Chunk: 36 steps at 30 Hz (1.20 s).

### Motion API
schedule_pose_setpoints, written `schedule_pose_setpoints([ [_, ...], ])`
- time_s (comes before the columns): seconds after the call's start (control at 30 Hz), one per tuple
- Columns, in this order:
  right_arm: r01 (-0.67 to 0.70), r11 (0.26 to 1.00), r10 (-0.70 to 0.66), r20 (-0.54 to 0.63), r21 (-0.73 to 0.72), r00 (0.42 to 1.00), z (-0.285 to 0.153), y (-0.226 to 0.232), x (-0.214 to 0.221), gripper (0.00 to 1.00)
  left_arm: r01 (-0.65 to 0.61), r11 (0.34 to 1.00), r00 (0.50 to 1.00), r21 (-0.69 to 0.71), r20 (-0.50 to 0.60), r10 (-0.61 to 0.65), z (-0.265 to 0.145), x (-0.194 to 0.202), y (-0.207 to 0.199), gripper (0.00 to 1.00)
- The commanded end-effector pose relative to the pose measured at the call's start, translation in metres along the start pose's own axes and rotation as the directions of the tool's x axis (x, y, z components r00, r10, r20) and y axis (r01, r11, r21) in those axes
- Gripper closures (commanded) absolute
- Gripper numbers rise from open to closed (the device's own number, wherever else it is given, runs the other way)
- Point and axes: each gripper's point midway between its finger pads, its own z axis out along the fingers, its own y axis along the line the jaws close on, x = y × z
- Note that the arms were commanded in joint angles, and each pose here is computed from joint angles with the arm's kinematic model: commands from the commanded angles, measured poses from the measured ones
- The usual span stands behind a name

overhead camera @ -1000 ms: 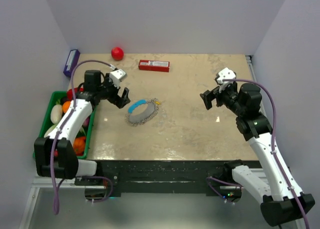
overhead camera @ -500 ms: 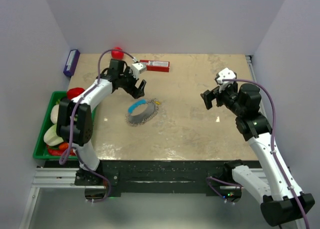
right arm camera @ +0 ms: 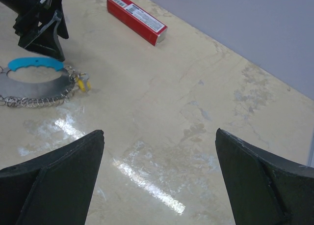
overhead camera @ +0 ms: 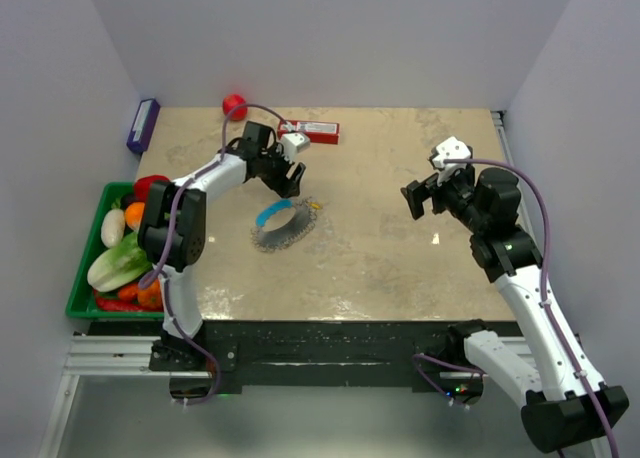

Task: Remove the keys from the keyring

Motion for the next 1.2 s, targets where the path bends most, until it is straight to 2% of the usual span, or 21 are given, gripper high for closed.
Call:
schedule_pose_setpoints([
  [0.0, 0.002, 1.000, -0.002, 0.020, 0.020, 1.000, 0.003, -0.004, -0.003, 0.01, -0.017, 1.000, 0.999, -0.013, 0.036, 0.017, -0.001, -0.014, 0.008, 0.29],
  [0.23, 0.005, 1.000, -0.005, 0.025, 0.014, 1.000, 0.003, -0.003, -0.003, 0.01, -0.043, 0.999, 0.999, -0.001, -0.030, 0.043, 0.003, 0.006, 0.007, 0.33],
  [0.4, 0.004, 1.000, -0.004, 0.029, 0.012, 1.000, 0.001, -0.002, -0.004, 0.01, -0.049, 0.999, 0.997, 0.002, -0.066, 0.049, 0.005, 0.015, 0.008, 0.41],
  [0.6, 0.004, 1.000, -0.004, 0.036, 0.012, 0.999, 0.000, -0.002, -0.006, 0.01, -0.083, 0.996, 0.987, -0.037, -0.144, 0.077, 0.005, 0.036, 0.017, 0.41],
  [1.03, 0.004, 1.000, -0.004, 0.035, 0.007, 0.999, 0.001, -0.001, -0.005, 0.01, -0.118, 0.993, 0.962, 0.016, -0.247, 0.118, 0.004, 0.063, 0.012, 0.41],
  [1.17, 0.003, 1.000, -0.003, 0.032, 0.000, 0.999, 0.001, 0.000, -0.004, 0.01, -0.118, 0.993, 0.955, 0.021, -0.270, 0.119, 0.008, 0.072, 0.013, 0.46],
])
